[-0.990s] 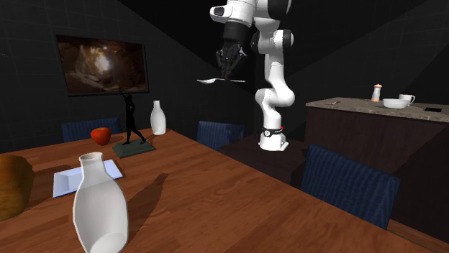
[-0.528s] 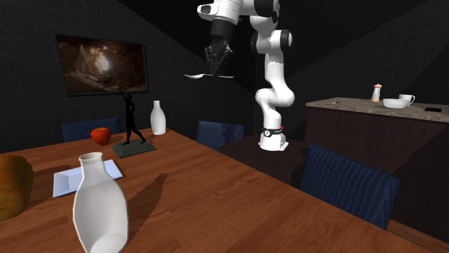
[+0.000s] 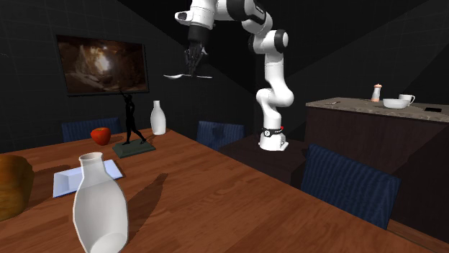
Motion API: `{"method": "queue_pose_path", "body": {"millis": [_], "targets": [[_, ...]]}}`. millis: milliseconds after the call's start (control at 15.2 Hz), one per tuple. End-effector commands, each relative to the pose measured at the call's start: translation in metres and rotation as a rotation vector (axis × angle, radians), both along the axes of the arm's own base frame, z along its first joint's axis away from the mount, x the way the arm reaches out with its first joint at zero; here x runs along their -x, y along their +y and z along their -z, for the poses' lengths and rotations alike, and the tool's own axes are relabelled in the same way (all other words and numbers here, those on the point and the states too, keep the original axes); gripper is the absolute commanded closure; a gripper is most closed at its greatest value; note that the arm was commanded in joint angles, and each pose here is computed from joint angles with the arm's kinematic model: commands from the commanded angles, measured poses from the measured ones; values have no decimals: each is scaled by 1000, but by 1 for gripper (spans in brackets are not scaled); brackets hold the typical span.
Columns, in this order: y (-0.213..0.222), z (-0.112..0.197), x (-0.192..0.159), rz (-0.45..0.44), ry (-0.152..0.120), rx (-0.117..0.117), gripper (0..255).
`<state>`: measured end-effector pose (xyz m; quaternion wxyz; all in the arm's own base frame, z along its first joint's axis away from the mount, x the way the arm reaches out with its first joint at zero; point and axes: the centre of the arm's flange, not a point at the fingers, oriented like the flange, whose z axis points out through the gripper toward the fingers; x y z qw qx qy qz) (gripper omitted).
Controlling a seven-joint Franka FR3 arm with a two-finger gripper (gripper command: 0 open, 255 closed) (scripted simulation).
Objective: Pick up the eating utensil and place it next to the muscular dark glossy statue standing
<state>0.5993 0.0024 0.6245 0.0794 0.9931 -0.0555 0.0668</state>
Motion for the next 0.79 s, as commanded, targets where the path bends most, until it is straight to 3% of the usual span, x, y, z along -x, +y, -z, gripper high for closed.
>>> {"method": "queue_pose_path", "body": {"millis": [0, 726], "targets": [[-29, 0, -1, -1, 0, 0, 255], [-173, 0, -14, -1, 0, 0, 255]]}}
